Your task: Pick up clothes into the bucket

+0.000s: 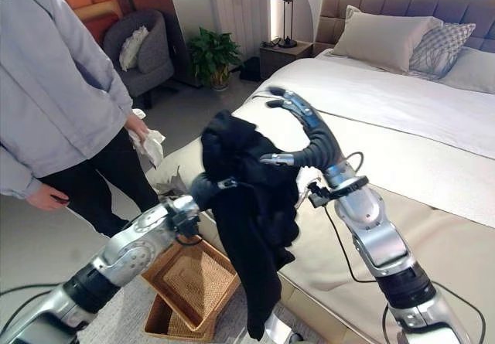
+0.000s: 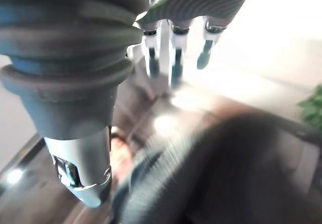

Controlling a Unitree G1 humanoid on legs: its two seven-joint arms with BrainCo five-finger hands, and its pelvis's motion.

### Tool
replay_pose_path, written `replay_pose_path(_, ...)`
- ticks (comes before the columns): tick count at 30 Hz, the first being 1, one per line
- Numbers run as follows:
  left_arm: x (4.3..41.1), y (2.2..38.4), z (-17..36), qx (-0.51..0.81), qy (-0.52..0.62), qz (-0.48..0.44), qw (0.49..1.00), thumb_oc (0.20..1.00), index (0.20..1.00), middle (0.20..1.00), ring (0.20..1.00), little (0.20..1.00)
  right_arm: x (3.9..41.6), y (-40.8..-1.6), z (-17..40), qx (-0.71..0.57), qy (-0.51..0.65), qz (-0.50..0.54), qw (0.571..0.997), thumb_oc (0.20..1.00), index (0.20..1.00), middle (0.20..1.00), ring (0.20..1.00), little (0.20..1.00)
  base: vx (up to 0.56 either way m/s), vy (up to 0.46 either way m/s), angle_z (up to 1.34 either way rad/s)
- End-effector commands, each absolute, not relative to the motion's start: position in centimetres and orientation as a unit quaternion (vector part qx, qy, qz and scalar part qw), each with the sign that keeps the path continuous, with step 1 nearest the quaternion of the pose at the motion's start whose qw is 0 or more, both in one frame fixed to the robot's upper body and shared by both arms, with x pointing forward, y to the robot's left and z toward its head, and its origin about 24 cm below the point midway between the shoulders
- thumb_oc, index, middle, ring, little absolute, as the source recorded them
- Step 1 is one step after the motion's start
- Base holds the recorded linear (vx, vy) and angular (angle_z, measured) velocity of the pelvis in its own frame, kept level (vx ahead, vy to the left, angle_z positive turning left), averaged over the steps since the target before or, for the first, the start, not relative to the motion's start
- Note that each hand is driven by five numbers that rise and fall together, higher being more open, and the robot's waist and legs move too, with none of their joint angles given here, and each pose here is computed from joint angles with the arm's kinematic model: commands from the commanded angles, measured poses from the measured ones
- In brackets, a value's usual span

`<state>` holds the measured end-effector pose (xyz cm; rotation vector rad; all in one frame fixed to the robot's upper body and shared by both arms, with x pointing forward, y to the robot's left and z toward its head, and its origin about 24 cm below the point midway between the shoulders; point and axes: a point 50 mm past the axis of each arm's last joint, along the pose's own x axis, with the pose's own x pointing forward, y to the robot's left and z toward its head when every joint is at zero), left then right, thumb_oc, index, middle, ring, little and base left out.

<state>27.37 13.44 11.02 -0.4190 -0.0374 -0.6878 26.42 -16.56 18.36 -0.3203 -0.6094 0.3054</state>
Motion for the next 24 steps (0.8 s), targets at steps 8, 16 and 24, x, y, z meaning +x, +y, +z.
replay_pose_path(8,26.2,24.3,15.4,-0.151,-0.258,-0.001,0.954,0.200,0.200,0.200,0.200,0.200,24.3,-24.8,6.6,-0.146,-0.049,-0.032,0.988,1.000,1.000,1.000,1.000,1.000,-0.06,0.023,0.03)
replay_pose_path(16,26.3,26.2,17.0,-0.108,-0.316,0.088,0.938,0.200,0.200,0.200,0.200,0.200,20.6,-26.3,-3.5,-0.115,0.166,-0.073,0.977,1.000,1.000,1.000,1.000,1.000,-0.11,0.047,0.01)
replay_pose_path(24,29.3,27.3,17.9,-0.088,-0.311,0.145,0.935,0.200,0.200,0.200,0.200,0.200,18.0,-26.7,-8.6,-0.151,0.298,-0.064,0.940,1.000,1.000,1.000,1.000,1.000,-0.09,0.042,-0.02)
